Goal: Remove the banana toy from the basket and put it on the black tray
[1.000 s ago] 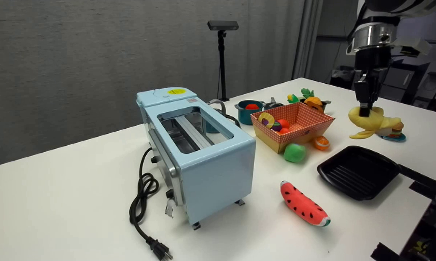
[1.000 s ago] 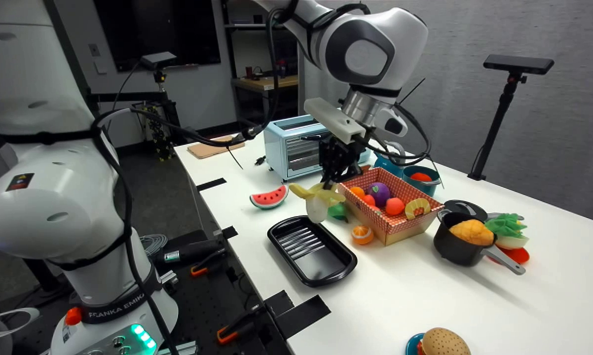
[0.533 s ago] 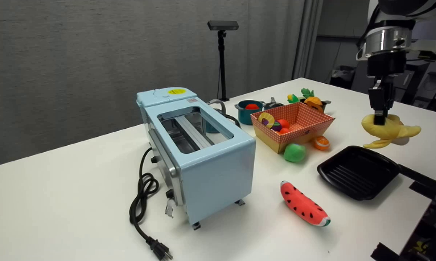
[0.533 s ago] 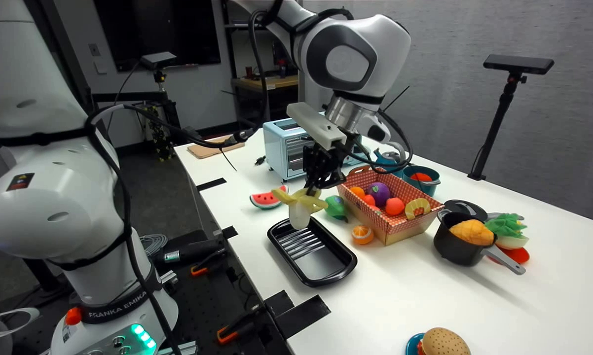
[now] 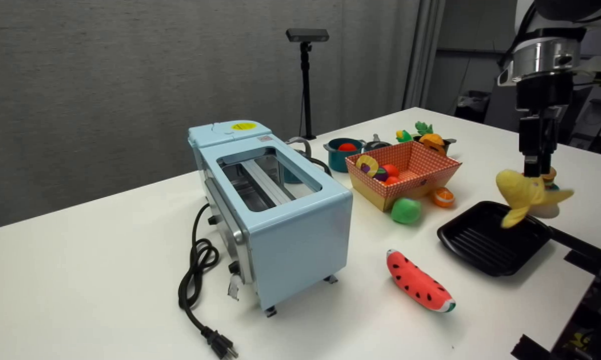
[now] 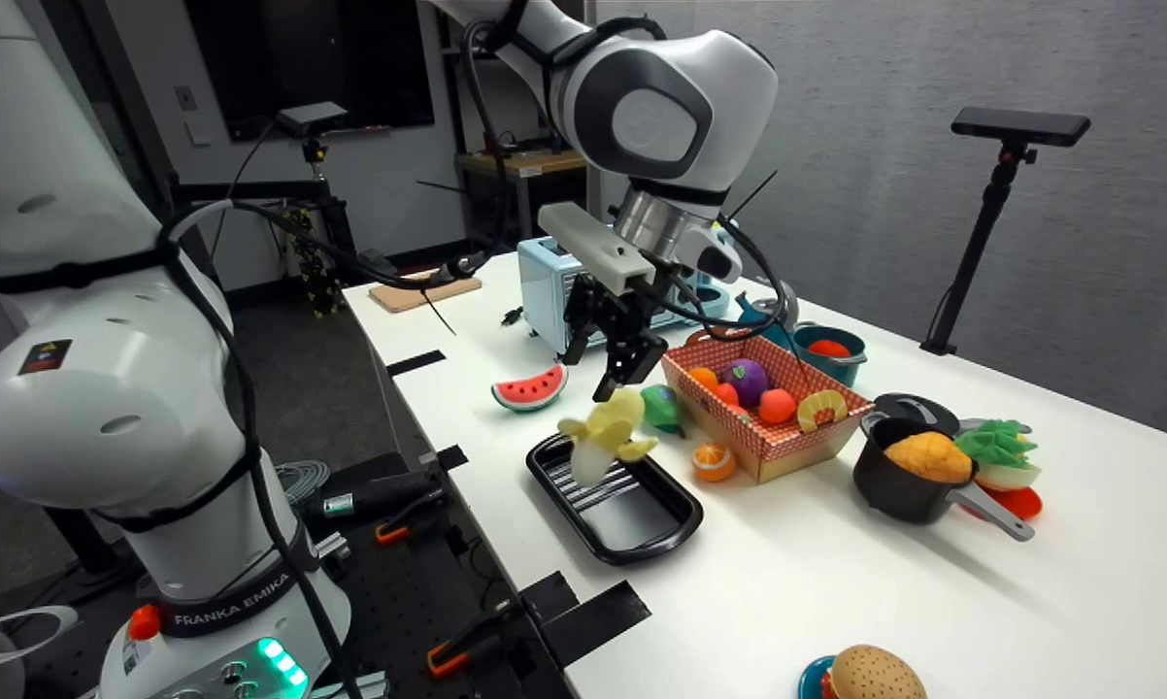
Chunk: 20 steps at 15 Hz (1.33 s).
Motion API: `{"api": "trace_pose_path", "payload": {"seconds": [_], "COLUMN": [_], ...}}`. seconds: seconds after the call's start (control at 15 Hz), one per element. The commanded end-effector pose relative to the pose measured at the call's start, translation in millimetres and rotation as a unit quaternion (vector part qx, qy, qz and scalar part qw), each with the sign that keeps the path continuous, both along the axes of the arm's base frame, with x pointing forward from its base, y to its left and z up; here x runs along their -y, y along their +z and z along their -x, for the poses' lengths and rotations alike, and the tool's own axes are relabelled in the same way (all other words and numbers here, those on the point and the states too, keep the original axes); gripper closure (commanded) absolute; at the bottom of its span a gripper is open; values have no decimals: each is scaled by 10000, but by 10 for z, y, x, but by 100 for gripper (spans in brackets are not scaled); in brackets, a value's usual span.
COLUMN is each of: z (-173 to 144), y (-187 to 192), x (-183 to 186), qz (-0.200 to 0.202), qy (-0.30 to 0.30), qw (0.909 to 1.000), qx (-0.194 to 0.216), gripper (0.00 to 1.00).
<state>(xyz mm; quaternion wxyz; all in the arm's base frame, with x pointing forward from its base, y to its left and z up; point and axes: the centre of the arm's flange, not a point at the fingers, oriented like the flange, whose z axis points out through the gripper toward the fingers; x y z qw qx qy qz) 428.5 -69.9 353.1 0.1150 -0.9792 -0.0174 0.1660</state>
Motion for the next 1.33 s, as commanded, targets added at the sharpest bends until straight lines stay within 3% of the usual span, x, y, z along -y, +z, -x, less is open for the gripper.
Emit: {"api": "trace_pose_path", "payload": {"seconds": [0.0, 0.33, 0.4, 1.27], "z": [227, 279, 163, 160], "y": [114, 169, 42, 7], "x": [-101, -172, -131, -130], "qz": [38, -123, -52, -61], "qy": [149, 233, 159, 159], "qw": [9999, 9994, 9997, 9996], "qx": [-33, -219, -187, -234], "gripper": [1, 0, 0, 0]}}
